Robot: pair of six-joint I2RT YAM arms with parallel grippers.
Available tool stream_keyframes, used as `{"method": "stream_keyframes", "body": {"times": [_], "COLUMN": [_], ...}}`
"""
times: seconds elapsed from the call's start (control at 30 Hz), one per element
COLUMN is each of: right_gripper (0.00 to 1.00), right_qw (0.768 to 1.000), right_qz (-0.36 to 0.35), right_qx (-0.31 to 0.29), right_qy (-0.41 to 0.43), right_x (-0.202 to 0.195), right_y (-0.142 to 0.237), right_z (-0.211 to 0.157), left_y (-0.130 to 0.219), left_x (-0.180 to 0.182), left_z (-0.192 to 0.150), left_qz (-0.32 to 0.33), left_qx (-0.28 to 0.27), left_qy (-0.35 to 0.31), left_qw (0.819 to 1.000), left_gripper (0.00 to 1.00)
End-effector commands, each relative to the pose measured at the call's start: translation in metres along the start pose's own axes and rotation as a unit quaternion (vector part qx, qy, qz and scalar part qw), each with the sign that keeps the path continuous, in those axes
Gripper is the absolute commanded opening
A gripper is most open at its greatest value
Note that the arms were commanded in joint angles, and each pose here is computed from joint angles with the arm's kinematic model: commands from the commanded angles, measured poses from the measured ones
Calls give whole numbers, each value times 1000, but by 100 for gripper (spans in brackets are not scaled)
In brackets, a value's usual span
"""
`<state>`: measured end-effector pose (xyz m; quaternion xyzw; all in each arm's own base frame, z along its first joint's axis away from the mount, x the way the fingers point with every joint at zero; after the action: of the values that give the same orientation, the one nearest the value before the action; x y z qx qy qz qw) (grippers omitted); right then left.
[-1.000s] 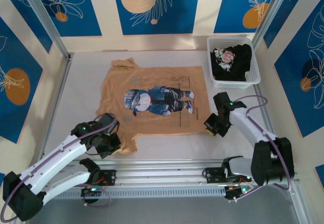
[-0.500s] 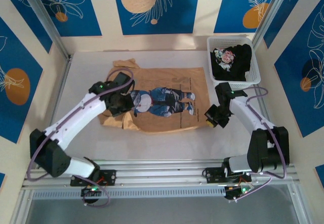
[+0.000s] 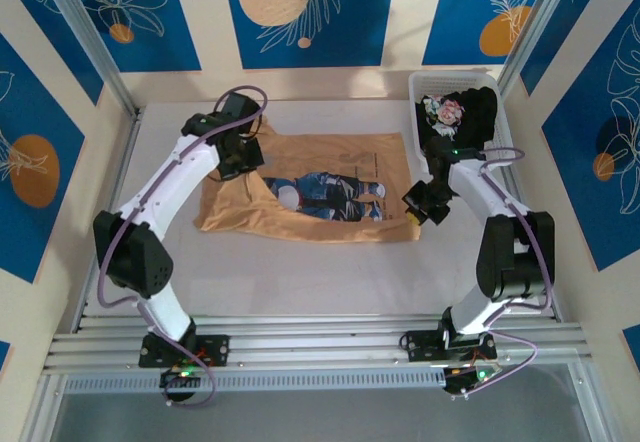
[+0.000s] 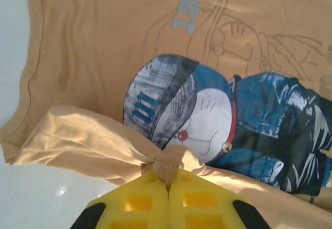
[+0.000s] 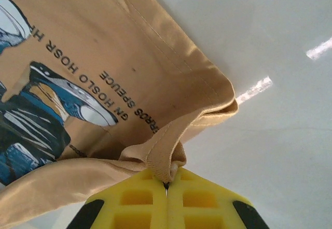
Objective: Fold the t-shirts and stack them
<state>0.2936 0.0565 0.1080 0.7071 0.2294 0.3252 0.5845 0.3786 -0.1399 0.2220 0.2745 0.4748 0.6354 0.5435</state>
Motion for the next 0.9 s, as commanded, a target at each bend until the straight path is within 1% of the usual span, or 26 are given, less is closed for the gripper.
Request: {"method": "stream_keyframes", "body": {"times": [0.0, 0.1, 0.3, 0.87], "right_gripper": [0, 0, 0, 0], "right_qw": [1000, 1000, 999, 999], "right_qz": [-11, -20, -33, -42], "right_qx": [-9, -14, -16, -21], "right_qy": [-5, -8, -13, -16], "right_x": [4, 7, 13, 33], "right_y": [4, 3, -5, -15], "right_z": [10, 18, 30, 55], "left_y": [2, 1, -8, -39], "left_x": [11, 24, 40, 43], "left_z": [17, 25, 36, 65], "left_qz": [28, 50, 72, 80], "left_qx": [-18, -25, -27, -23], "left_qy": [-12, -4, -2, -7], "left_qw": [999, 998, 997, 997], "left_gripper": [0, 0, 0, 0]}}
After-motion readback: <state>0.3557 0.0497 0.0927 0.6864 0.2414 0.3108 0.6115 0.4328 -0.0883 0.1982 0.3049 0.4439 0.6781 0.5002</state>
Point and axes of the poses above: each hand's point on the last joint's axis, 136 mm out from that joint toward the fingers, its own y axis back along the fingers, its own x axis along the line the jaws close on, z = x × y, the point moved 2 cm from there along y, back along the fingers, and after that the axes turned 1 degree about y, right-handed, at the moved point
